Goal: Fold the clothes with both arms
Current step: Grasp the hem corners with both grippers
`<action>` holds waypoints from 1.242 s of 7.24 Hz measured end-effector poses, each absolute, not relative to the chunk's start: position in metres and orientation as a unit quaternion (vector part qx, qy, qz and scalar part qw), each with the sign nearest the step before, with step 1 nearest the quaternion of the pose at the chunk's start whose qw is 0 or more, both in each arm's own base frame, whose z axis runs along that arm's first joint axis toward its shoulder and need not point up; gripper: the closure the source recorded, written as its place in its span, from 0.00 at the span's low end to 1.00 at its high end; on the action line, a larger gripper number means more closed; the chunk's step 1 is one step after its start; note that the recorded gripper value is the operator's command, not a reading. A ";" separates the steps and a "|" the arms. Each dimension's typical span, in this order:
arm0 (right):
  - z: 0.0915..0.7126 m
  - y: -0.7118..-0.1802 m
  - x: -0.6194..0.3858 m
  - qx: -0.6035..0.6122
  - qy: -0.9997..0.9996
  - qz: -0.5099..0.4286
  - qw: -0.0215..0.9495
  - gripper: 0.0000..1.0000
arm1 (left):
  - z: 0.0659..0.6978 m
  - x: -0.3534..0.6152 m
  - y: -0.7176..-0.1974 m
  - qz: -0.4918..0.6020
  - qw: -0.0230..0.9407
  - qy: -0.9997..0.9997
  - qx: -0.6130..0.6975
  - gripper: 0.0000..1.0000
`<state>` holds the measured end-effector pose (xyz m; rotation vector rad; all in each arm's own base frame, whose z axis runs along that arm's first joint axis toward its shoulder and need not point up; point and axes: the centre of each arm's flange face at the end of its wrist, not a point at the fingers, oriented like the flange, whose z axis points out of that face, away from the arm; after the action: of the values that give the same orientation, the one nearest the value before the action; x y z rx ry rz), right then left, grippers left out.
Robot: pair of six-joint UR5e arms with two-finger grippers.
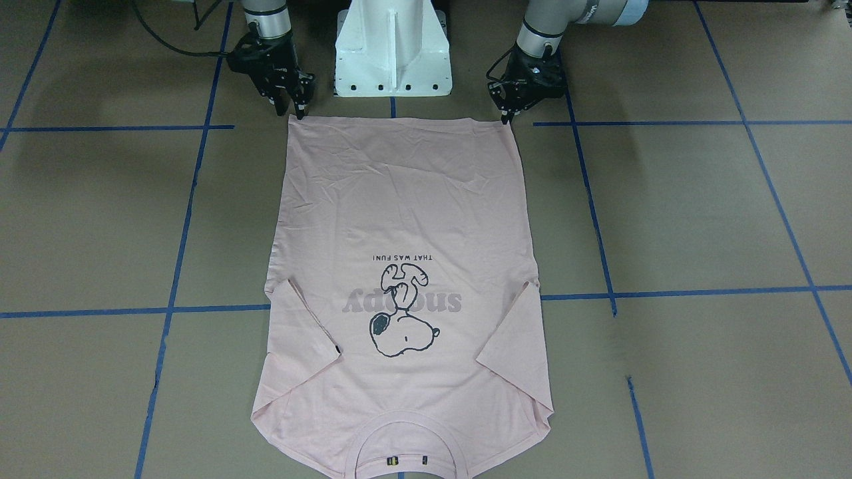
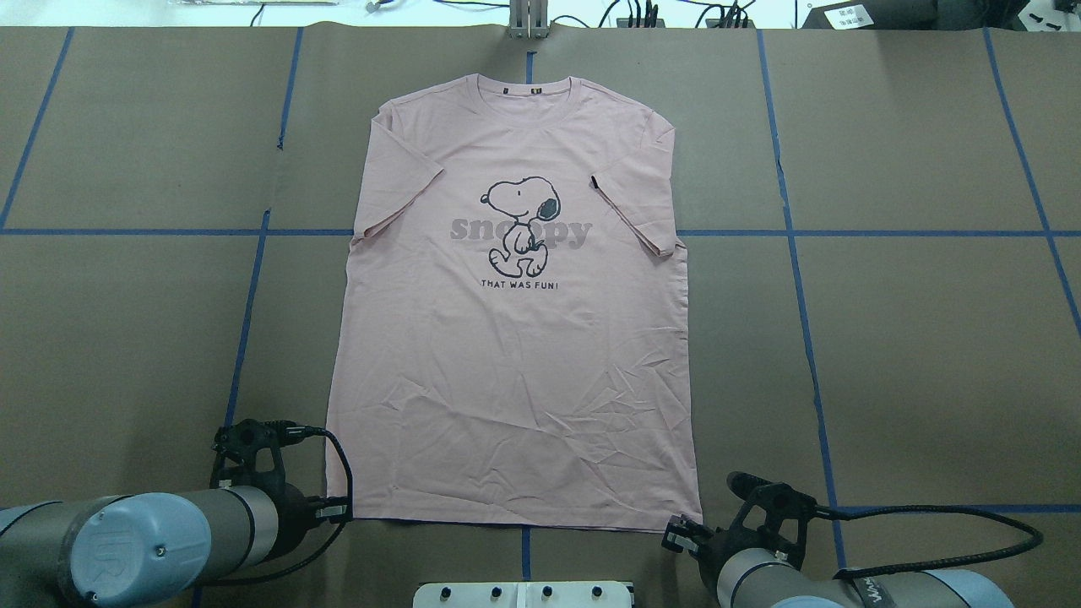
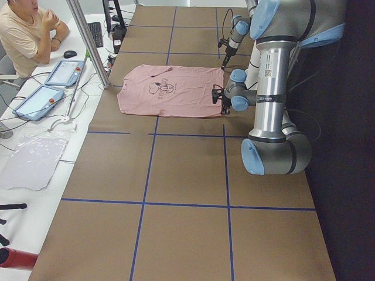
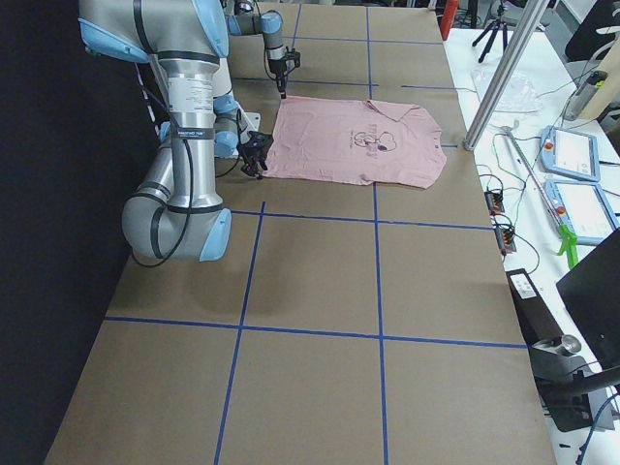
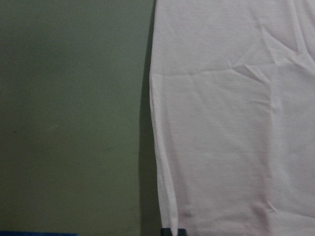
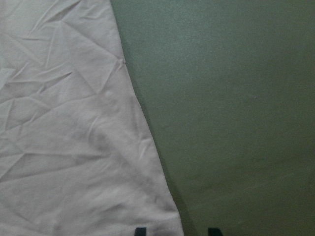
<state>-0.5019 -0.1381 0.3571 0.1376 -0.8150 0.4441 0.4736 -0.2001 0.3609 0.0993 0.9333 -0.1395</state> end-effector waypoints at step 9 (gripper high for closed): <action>0.351 -0.149 -0.503 0.073 -0.399 0.234 0.883 1.00 | 0.352 0.472 -0.200 -0.067 0.885 0.458 0.047 1.00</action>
<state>-0.5025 -0.1488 0.3510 0.1524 -0.8308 0.4878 0.4724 -0.1999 0.3519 0.0987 0.9534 -0.1394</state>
